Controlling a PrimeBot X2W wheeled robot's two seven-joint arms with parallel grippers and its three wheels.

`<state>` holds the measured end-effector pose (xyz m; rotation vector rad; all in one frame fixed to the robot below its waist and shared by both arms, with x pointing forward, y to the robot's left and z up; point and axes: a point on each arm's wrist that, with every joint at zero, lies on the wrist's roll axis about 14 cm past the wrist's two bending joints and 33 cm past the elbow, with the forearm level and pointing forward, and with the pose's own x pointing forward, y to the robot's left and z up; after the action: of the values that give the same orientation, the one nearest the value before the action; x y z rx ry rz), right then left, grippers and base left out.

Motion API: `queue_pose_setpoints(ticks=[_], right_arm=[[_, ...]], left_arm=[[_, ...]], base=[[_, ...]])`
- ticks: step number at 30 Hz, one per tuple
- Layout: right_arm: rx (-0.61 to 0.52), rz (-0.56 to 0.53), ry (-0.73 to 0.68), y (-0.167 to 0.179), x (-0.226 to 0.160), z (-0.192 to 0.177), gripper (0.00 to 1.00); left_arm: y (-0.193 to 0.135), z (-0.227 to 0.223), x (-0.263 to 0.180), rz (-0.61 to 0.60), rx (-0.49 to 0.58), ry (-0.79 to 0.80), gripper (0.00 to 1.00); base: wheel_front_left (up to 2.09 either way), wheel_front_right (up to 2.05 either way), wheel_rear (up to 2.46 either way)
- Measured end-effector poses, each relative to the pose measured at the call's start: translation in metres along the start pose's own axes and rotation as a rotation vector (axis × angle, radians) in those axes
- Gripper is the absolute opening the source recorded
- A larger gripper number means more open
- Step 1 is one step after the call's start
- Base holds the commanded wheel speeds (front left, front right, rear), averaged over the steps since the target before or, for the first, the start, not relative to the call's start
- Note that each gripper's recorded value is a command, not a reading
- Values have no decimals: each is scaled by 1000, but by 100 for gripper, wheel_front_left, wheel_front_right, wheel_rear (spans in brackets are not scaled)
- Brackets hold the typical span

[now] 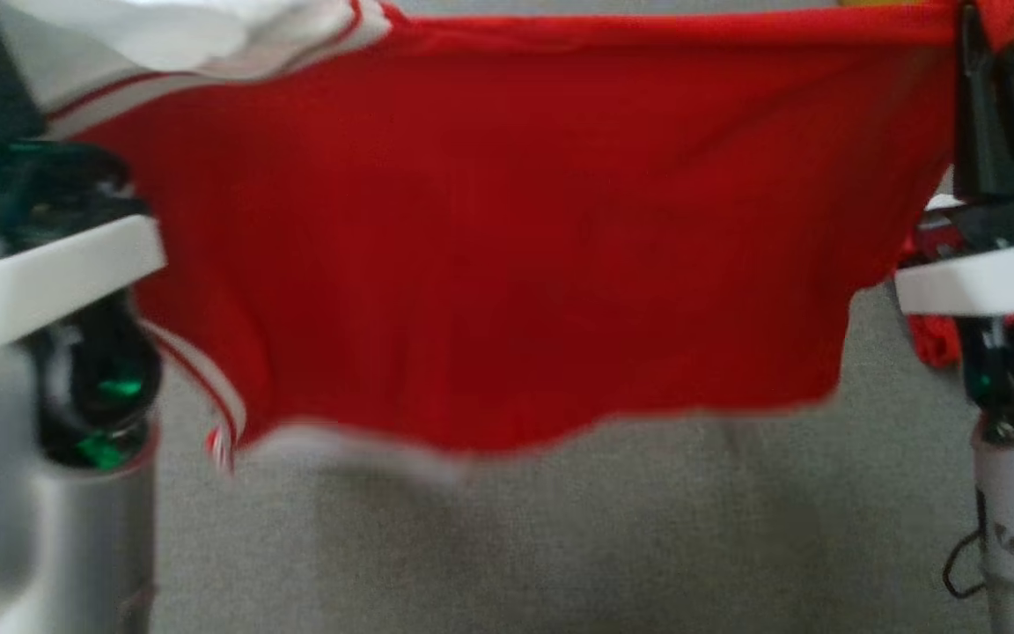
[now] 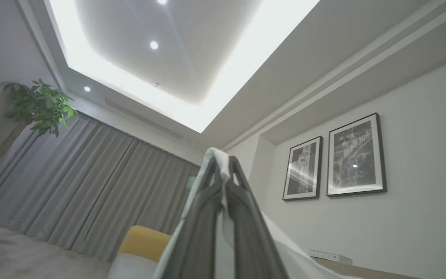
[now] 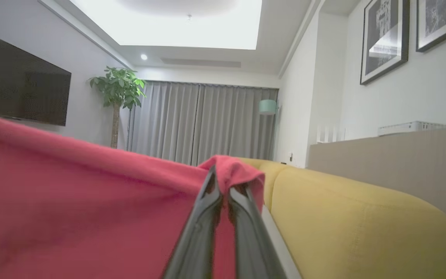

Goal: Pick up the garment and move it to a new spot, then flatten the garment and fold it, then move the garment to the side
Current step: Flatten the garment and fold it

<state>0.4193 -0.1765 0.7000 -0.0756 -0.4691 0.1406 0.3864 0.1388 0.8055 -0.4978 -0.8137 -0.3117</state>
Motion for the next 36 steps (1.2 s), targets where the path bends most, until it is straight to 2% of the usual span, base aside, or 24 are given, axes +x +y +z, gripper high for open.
queue_pose_setpoints(ticks=[4, 10, 12, 15, 19, 22, 24, 31, 36], right_arm=[[12, -6, 29, -2, -7, 2, 0], [36, -3, 129, -5, 15, -31, 0], [27, 10, 151, -7, 39, -44, 0], [-163, 77, 173, -11, 83, -62, 0], [-190, 84, 178, -18, 144, -84, 0], [-219, 55, 126, -29, 192, -92, 0], [-239, 52, 115, -31, 205, -100, 0], [-194, 53, 236, -27, 187, -158, 0], [-201, 105, 450, -16, 130, -225, 0]], left_arm=[[8, 7, 1, 11, 12, 34, 0], [59, -50, 14, 84, 46, 224, 0], [76, -72, 31, 89, 68, 269, 0], [108, -107, 61, 94, 153, 331, 0], [146, -149, 94, 108, 246, 366, 0], [172, -165, 125, 143, 289, 309, 0], [175, -170, 134, 135, 304, 292, 0], [188, -198, 102, 126, 344, 408, 0], [199, -231, 35, 125, 380, 588, 0]], base=[[0, 0, 0], [0, 0, 0], [0, 0, 0], [0, 0, 0], [0, 0, 0], [0, 0, 0], [0, 0, 0], [0, 0, 0], [0, 0, 0]])
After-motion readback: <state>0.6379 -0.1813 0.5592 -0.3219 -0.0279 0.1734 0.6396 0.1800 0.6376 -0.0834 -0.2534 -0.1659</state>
